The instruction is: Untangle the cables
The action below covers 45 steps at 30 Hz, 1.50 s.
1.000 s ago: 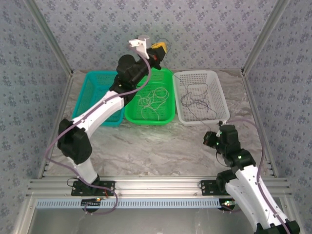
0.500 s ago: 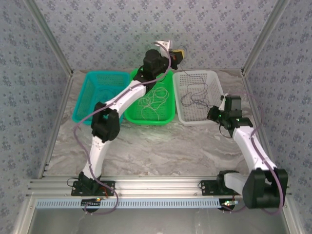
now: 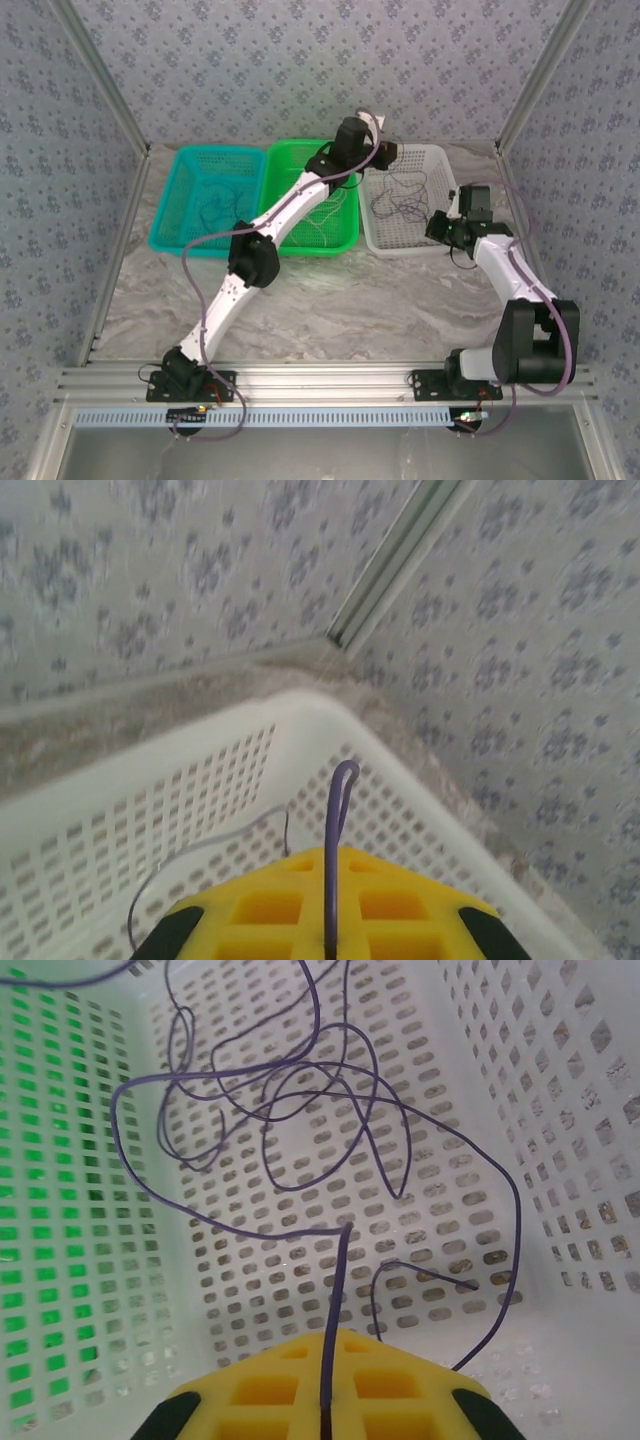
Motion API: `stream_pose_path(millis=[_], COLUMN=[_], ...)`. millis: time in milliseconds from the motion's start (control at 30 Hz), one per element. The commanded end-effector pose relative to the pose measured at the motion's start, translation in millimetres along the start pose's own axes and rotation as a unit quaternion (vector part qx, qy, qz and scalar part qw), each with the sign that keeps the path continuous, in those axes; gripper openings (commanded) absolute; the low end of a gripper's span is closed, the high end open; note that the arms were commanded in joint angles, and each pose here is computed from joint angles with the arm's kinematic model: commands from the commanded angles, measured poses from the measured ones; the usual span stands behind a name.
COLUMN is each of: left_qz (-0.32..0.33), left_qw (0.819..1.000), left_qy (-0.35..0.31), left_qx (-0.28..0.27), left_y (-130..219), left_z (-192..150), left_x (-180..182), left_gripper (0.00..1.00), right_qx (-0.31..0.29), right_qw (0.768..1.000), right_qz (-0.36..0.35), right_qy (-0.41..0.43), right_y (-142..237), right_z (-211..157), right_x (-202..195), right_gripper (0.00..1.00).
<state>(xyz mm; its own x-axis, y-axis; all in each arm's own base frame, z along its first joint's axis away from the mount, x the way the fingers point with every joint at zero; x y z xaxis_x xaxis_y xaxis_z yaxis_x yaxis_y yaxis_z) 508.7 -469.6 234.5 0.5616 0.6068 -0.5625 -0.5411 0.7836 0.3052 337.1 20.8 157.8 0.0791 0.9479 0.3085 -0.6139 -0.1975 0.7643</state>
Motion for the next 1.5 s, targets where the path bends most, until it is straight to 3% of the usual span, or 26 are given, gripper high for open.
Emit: stream_pose_path(millis=[0, 167, 300, 367, 400, 600, 700, 867, 967, 1133, 1300, 1467], left_qz=[0.056, 0.08, 0.083, 0.075, 0.07, 0.034, 0.036, 0.043, 0.039, 0.072, 0.23, 0.354], left_qw=[0.998, 0.995, 0.995, 0.996, 0.996, 0.997, 0.996, 0.989, 0.984, 0.975, 0.959, 0.917], left_qy=[0.012, 0.016, 0.008, -0.006, -0.015, -0.066, -0.084, -0.14, -0.153, -0.152, -0.106, -0.11], left_qx=[0.037, 0.059, 0.058, 0.053, 0.049, 0.016, 0.002, -0.029, -0.076, -0.147, -0.13, -0.144], left_y=[1, 5, 16, 24, 27, 56, 74, 102, 132, 207, 293, 373], left_z=[-16, -24, -14, -6, -2, 26, 36, 42, 47, 26, 7, -9], left_x=[25, 32, 22, 9, 1, -61, -86, -117, -120, -71, 30, 100], left_gripper=[0.22, 0.63, 0.79, 0.97, 0.99, 1.0, 0.99, 0.99, 1.0, 1.0, 0.99, 1.0], right_qx=[0.006, 0.005, -0.013, -0.033, -0.042, -0.108, -0.161, -0.202, -0.208, -0.239, -0.289, -0.27], right_qw=[1.0, 1.0, 1.0, 0.999, 0.999, 0.99, 0.977, 0.967, 0.966, 0.952, 0.938, 0.941], right_qz=[-0.015, -0.022, -0.014, -0.009, -0.007, 0.012, -0.023, -0.039, -0.041, -0.086, -0.068, -0.064], right_qy=[0.007, 0.016, 0.023, 0.03, 0.032, 0.088, 0.139, 0.152, 0.149, 0.169, 0.178, 0.193], right_y=[1, 6, 22, 33, 39, 69, 79, 75, 68, 68, 69, 41], right_z=[5, 8, 14, 17, 18, 20, 17, 16, 17, 20, 22, 23], right_x=[-4, -4, 2, 6, 8, 24, 27, 23, 22, 12, 12, 11], right_gripper=[0.17, 0.45, 0.53, 0.66, 0.71, 0.88, 0.96, 0.98, 0.99, 0.99, 0.99, 0.98])
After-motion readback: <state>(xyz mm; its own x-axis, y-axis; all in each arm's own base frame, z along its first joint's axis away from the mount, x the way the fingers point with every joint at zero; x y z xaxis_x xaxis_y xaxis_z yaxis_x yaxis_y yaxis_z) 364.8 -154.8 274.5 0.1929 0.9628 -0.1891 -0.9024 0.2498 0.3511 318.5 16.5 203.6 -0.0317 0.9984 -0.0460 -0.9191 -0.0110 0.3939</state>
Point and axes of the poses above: each hand's point on the last joint's axis, 136 mm out from that joint toward the fingers, its own y axis back along the fingers, its own x axis along the line the jaws close on, z = x × y, the point moved 4 cm from there along y, back along the fingers, and after that the axes turned 6 degrees about y, right-handed, at the moved point
